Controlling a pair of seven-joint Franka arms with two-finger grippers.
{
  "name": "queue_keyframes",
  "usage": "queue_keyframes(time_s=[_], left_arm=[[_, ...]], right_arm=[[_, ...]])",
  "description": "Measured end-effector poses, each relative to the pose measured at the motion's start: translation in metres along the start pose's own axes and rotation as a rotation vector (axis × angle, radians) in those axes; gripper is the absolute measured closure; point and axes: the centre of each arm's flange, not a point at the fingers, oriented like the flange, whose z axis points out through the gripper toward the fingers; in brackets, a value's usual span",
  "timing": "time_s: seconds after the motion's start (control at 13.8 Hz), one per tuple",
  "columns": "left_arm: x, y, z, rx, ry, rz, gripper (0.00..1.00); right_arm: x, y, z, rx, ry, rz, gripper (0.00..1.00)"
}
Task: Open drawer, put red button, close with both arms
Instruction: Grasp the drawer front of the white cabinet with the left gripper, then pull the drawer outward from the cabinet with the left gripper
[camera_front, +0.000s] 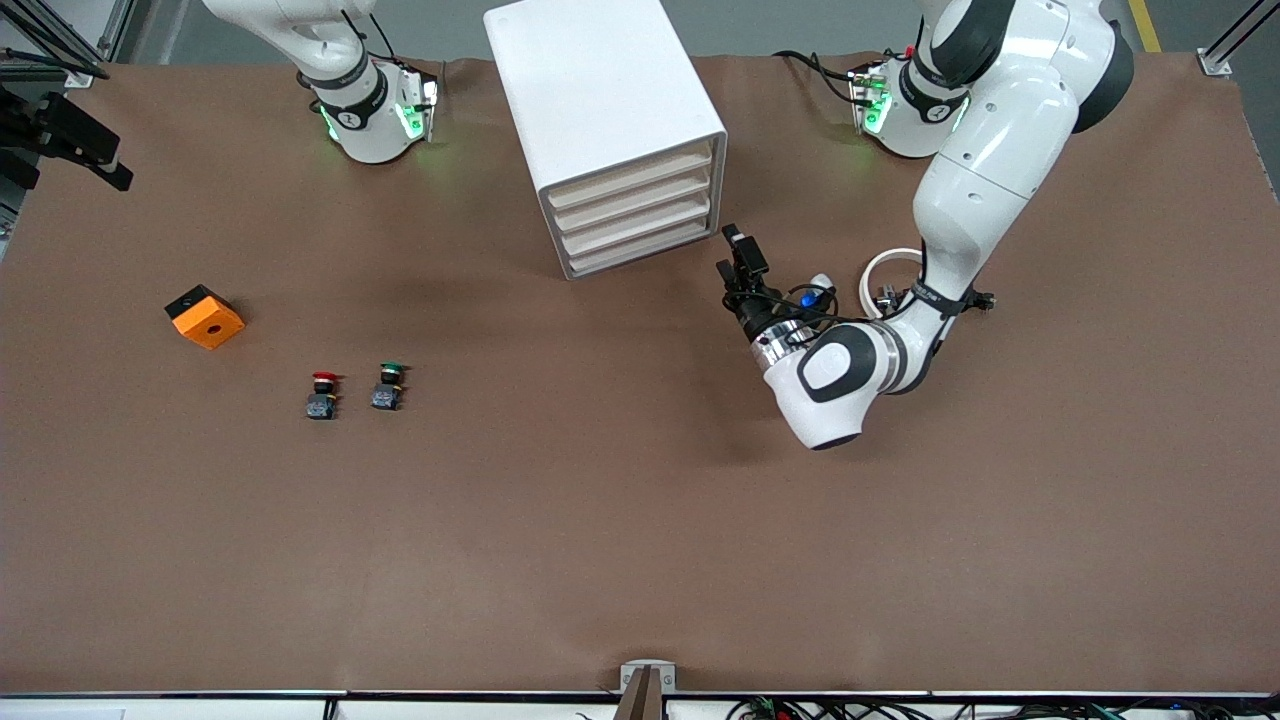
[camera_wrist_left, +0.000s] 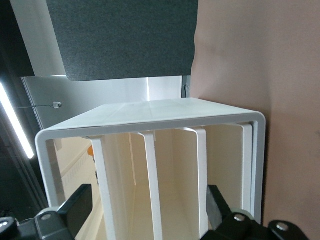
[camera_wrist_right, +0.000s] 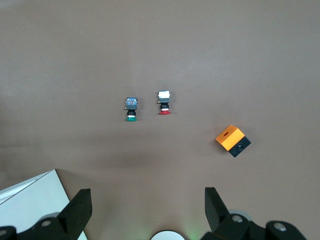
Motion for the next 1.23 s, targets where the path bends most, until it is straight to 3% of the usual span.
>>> queue_keyframes(time_s=[0.29,0.94,1.16,1.23], left_arm=[[-0.012,0.003,0.024,0.015,0.049,-0.051,0.00],[-0.027,0.002,0.062,0.049,0.133,-0.058,0.04],[-0.030,0.002,0.069,0.050,0.147,-0.057,0.35],[-0.031,0.002,0.071,0.050,0.151,-0.057,0.37]], right_arm=[[0.000,-0.012,0.000,-0.029,0.005,-0.024,0.00],[0.000,-0.012,0.000,-0.032,0.006,-0.023,0.00],[0.000,-0.010,0.000,-0.032,0.003,-0.020,0.00],[0.001,-0.009,0.003,-0.032,-0.009,-0.019,0.00]])
